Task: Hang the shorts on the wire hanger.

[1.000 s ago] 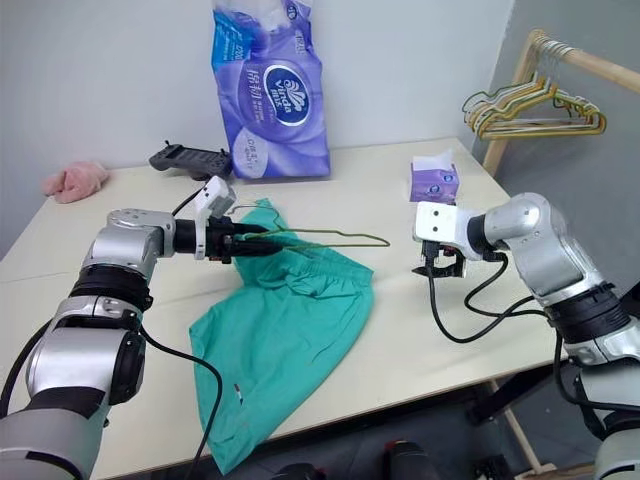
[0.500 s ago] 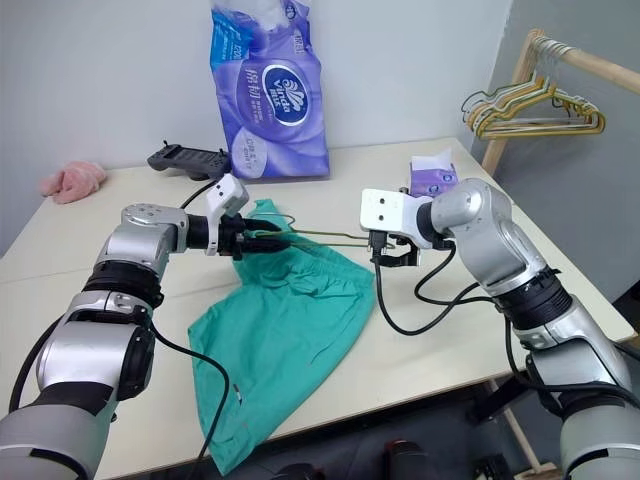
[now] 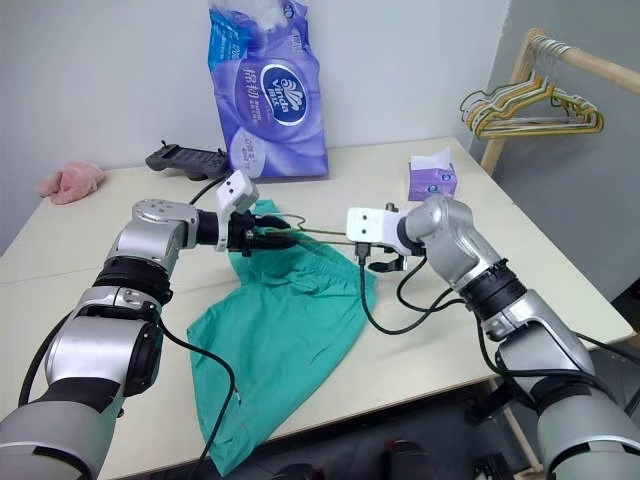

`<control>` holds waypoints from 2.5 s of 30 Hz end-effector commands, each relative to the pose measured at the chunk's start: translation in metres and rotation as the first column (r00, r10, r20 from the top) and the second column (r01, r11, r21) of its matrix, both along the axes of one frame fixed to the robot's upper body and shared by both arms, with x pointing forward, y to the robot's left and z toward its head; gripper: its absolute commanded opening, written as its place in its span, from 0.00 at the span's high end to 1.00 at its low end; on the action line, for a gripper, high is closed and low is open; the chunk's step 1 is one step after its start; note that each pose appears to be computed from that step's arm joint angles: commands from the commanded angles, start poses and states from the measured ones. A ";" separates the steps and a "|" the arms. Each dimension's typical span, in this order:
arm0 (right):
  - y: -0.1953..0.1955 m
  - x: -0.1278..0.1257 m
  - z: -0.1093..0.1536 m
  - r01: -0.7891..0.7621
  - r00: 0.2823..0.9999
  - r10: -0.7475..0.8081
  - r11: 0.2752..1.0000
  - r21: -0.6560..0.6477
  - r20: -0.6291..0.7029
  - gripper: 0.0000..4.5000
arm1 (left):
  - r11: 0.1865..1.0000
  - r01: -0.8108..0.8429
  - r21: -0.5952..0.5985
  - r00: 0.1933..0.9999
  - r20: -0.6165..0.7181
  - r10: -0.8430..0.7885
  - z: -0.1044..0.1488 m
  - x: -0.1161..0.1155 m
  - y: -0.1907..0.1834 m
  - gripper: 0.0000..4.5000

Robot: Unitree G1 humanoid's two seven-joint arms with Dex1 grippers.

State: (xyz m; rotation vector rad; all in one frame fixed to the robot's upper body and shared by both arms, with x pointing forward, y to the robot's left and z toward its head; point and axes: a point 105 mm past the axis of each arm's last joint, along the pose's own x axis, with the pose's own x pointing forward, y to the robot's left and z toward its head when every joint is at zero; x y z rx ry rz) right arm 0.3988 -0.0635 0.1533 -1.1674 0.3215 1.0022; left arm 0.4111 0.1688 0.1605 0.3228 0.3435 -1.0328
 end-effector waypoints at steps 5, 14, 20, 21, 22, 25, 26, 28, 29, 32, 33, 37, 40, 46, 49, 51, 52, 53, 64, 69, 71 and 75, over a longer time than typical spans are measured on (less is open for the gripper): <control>-0.010 0.008 0.006 -0.004 0.998 0.005 1.000 -0.016 0.055 0.38 | 1.000 0.011 -0.007 0.999 0.048 -0.011 0.016 0.002 0.001 0.48; 0.002 0.003 0.018 -0.036 0.997 0.034 0.999 0.015 0.073 0.99 | 1.000 0.016 0.000 0.999 0.050 -0.016 0.015 0.002 0.000 0.48; 0.005 0.002 0.020 -0.031 0.997 0.029 0.999 0.026 0.078 0.99 | 1.000 0.026 0.014 0.998 0.058 -0.027 0.016 0.001 0.000 0.48; 0.006 0.002 0.021 -0.029 0.997 0.027 0.999 0.036 0.076 0.99 | 0.999 0.033 0.020 0.998 0.061 -0.034 0.016 0.001 0.000 0.48; 0.007 0.001 0.021 -0.028 0.997 0.025 0.999 0.039 0.075 0.99 | 0.999 0.037 0.024 0.997 0.064 -0.038 0.016 0.000 0.000 0.48; 0.009 0.001 0.023 -0.026 0.997 0.023 0.999 0.046 0.078 1.00 | 0.998 0.044 0.038 0.996 0.082 -0.047 0.018 0.000 0.002 0.42; 0.009 0.001 0.023 -0.026 0.997 0.023 0.999 0.048 0.078 1.00 | 0.998 0.048 0.045 0.995 0.082 -0.052 0.018 0.000 0.002 0.36; 0.010 0.001 0.024 -0.026 0.997 0.022 0.998 0.048 0.080 1.00 | 0.996 0.068 0.059 0.995 0.073 -0.072 0.016 -0.002 0.002 0.25; 0.010 0.000 0.024 -0.027 0.997 0.023 0.998 0.049 0.080 1.00 | 0.995 0.073 0.074 0.994 0.079 -0.078 0.016 -0.002 0.002 0.19; 0.012 -0.001 0.022 -0.031 0.997 0.027 0.998 0.051 0.076 1.00 | 0.990 0.086 0.112 0.991 0.096 -0.097 0.016 -0.002 0.002 0.01; 0.012 -0.001 0.022 -0.033 0.997 0.029 0.998 0.052 0.075 1.00 | 0.988 0.089 0.128 0.989 0.103 -0.102 0.015 -0.002 0.003 0.01; 0.015 -0.002 0.024 -0.040 0.996 0.035 0.998 0.054 0.079 1.00 | 0.944 0.121 0.306 0.973 0.150 -0.173 0.005 -0.002 0.007 0.01; 0.016 -0.002 0.025 -0.044 0.996 0.040 0.998 0.055 0.083 1.00 | 0.909 0.105 0.403 0.956 0.213 -0.205 0.005 0.004 0.006 0.01; 0.018 -0.002 0.026 -0.048 0.995 0.043 0.997 0.057 0.085 1.00 | 0.884 0.085 0.460 0.914 0.317 -0.253 0.016 0.015 -0.013 0.01; 0.019 -0.002 0.027 -0.047 0.995 0.042 0.997 0.060 0.086 1.00 | 0.863 0.070 0.500 0.894 0.352 -0.276 0.017 0.019 -0.017 0.01; 0.019 -0.002 0.027 -0.045 0.995 0.040 0.997 0.061 0.087 1.00 | 0.855 0.070 0.514 0.894 0.349 -0.283 0.015 0.019 -0.018 0.01; 0.018 -0.002 0.027 -0.044 0.995 0.039 0.997 0.061 0.088 1.00 | 0.852 0.073 0.519 0.897 0.340 -0.284 0.013 0.019 -0.018 0.01; 0.018 -0.001 0.028 -0.043 0.995 0.037 0.997 0.062 0.089 1.00 | 0.845 0.080 0.528 0.903 0.321 -0.286 0.010 0.018 -0.016 0.01; 0.015 -0.001 0.032 -0.037 0.994 0.030 0.997 0.061 0.102 1.00 | 0.838 0.102 0.537 0.930 0.246 -0.271 0.004 0.015 -0.008 0.55; 0.015 -0.001 0.033 -0.038 0.994 0.032 0.997 0.060 0.105 1.00 | 0.849 0.107 0.518 0.931 0.248 -0.269 0.006 0.015 -0.009 0.92; 0.015 0.000 0.033 -0.038 0.994 0.032 0.998 0.059 0.106 1.00 | 0.854 0.101 0.510 0.932 0.252 -0.260 0.008 0.015 -0.009 0.99; 0.014 0.001 0.034 -0.038 0.994 0.032 0.998 0.058 0.109 1.00 | 0.873 0.094 0.478 0.938 0.252 -0.239 0.011 0.016 -0.011 0.99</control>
